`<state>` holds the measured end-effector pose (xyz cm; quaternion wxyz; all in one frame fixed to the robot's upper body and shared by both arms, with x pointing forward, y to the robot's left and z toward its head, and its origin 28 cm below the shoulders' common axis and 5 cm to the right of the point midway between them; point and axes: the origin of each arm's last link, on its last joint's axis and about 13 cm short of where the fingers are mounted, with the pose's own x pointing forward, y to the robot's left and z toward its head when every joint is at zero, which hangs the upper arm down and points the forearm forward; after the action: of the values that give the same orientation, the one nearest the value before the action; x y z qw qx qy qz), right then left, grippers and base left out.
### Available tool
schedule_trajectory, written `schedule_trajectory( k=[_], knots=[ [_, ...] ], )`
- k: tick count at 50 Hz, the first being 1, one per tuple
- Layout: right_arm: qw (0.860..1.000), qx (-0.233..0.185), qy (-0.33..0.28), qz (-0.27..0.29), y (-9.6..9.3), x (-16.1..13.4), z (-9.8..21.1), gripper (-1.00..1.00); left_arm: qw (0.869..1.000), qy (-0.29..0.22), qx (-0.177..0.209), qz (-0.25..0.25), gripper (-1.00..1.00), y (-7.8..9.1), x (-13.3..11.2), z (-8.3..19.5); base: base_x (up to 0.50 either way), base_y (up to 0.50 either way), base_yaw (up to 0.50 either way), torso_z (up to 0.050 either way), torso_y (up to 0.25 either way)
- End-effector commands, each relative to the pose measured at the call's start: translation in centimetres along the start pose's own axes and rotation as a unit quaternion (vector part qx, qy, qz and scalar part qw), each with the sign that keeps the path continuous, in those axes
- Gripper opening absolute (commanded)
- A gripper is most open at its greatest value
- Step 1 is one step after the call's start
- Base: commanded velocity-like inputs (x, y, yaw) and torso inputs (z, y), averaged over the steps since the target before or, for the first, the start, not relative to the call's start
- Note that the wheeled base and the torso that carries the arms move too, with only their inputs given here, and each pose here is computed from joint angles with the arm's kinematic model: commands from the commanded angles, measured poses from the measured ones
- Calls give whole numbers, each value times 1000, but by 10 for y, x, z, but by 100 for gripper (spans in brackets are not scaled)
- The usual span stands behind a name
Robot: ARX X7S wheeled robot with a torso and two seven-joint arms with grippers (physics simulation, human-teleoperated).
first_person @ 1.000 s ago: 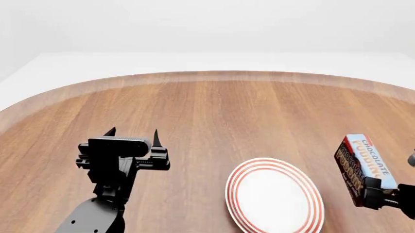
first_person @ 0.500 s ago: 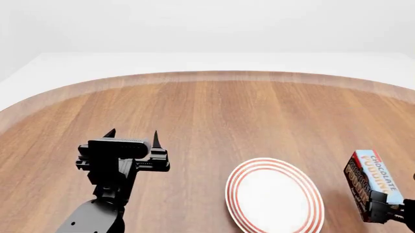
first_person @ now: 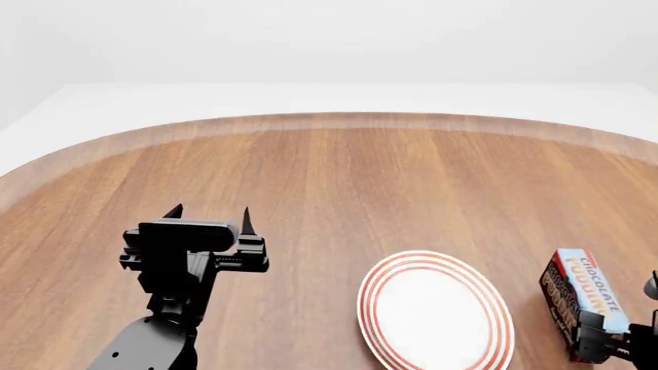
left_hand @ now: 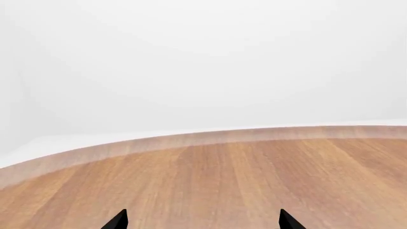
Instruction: Put the chocolate pudding to the right of the plate.
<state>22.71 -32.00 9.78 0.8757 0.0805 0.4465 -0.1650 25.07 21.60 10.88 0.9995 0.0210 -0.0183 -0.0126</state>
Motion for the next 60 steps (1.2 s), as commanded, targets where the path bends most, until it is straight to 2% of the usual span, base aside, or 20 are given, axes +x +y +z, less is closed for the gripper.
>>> schedule_trajectory(
  k=[1,17,31,52,54,56,57,58,60],
  knots=[
    [1000,-6,-5,-1,-1,1,2,100,1000,0,0,1,100,0,0,0,0,0,0,0,0],
    [999,-10,-34,-1,2,-8,12,100,1000,1,-1,0,100,0,0,-1,0,0,0,0,0],
    [990,17,-139,26,0,-58,47,100,1000,1,-1,0,100,0,0,-1,0,0,0,0,0],
    [985,5,-165,41,8,-65,54,100,1000,1,-1,0,100,0,0,-1,0,0,0,0,0],
    [979,-4,-194,60,14,-75,57,100,1000,0,-1,1,100,0,0,0,0,0,0,0,0],
    [973,-28,-225,47,21,-82,59,100,1000,0,0,1,100,0,0,1,0,0,0,0,0],
    [962,-25,-265,55,30,-92,63,100,1000,-1,0,1,100,0,0,2,0,0,0,0,0],
    [958,-34,-283,34,33,-94,64,100,1000,-2,0,1,100,0,1,2,0,0,0,0,0],
    [948,-33,-310,62,41,-101,63,100,1000,-3,0,0,100,-1,1,3,0,0,0,0,0]
  ],
)
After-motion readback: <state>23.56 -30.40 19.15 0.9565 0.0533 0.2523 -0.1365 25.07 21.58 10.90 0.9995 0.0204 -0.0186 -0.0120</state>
